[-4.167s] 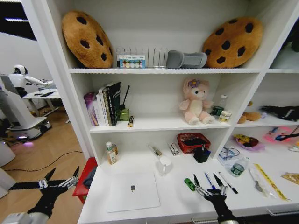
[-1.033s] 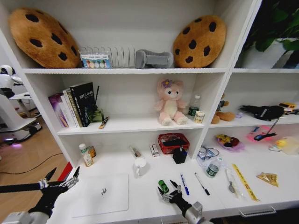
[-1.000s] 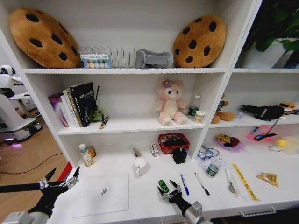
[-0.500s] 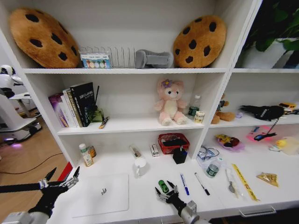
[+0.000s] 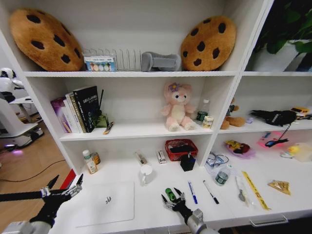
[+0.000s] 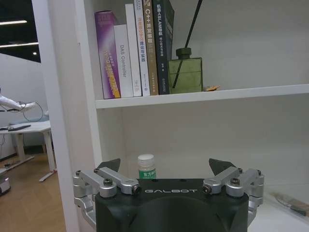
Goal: Organize the objects on the table.
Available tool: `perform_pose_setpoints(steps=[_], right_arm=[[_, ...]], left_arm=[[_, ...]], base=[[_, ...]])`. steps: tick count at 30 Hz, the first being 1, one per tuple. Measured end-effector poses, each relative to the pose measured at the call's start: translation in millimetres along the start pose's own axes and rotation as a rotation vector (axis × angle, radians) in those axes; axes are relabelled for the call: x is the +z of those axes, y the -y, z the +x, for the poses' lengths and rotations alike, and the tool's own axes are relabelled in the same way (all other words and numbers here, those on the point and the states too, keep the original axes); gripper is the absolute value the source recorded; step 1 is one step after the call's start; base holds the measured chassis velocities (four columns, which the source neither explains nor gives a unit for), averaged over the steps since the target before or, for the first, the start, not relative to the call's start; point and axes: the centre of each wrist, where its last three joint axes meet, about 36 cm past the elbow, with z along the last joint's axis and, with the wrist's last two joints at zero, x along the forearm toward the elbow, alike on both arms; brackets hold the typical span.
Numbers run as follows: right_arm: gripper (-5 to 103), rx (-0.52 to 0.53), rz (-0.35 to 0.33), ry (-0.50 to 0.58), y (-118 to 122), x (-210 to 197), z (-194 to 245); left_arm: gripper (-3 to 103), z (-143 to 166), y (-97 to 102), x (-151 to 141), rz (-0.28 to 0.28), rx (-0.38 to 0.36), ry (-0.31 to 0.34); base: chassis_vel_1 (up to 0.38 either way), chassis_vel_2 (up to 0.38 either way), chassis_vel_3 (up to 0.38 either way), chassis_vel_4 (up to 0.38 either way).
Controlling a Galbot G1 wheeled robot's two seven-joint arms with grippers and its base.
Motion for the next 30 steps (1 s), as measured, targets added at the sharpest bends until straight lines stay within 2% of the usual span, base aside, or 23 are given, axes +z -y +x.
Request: perform_pose_setpoints(steps=[2, 3, 4, 5, 6, 7, 9, 10, 12, 13, 16, 28, 30], right_arm=[[86, 0.004, 0.003, -0.004, 1, 1, 4], [86, 0.004, 0.003, -0.004, 1, 1, 4], [80, 0.004, 0.003, -0.004, 1, 2, 5], [80, 0.004, 0.002, -0.002, 0, 2, 5], [74, 0.002, 0.0, -0.001, -1, 3, 5], [74, 0.002, 0.0, -0.001, -1, 3, 5], [63, -0.002, -0.002, 0.001, -3, 2, 3], [63, -0.002, -0.002, 0.001, -3, 2, 3], [52, -0.003, -0.008, 0.002, -4, 1, 0], [52, -0.003, -0.008, 0.002, -4, 1, 0], [37, -0.003, -0.008, 0.0, -2, 0, 1], [36, -0.005, -0.005, 0.005, 7, -6, 12], [36, -0.011, 0.009, 0.026, 19, -23, 17]], left_arm=[[100, 0, 0.0, 0, 0.0, 0.0, 0.0], [100, 0, 0.0, 0, 0.0, 0.0, 0.0], [100, 0, 0.0, 0, 0.0, 0.0, 0.0], [100, 0, 0.0, 0, 0.0, 0.0, 0.0], [100, 0, 0.0, 0, 0.0, 0.0, 0.0], [100, 0, 0.0, 0, 0.0, 0.0, 0.0], [100, 0, 0.0, 0, 0.0, 0.0, 0.0], [100, 0, 0.0, 0, 0.0, 0.0, 0.0], [100, 0, 0.0, 0, 0.0, 0.0, 0.0], [100, 0, 0.0, 0, 0.0, 0.0, 0.0], [100, 0, 0.0, 0, 0.0, 0.0, 0.0], [100, 0, 0.0, 0, 0.0, 0.0, 0.0], [100, 0, 0.0, 0, 0.0, 0.0, 0.0]], base=[[0.0, 0.0, 0.0, 0.0], [0.0, 0.0, 0.0, 0.0], [0.0, 0.0, 0.0, 0.0], [0.0, 0.0, 0.0, 0.0], [0.0, 0.0, 0.0, 0.0], [0.0, 0.0, 0.0, 0.0], [0.0, 0.0, 0.0, 0.0], [0.0, 0.0, 0.0, 0.0], [0.0, 0.0, 0.0, 0.0], [0.0, 0.0, 0.0, 0.0], [0.0, 0.0, 0.0, 0.0], [0.0, 0.0, 0.0, 0.0], [0.0, 0.0, 0.0, 0.0]])
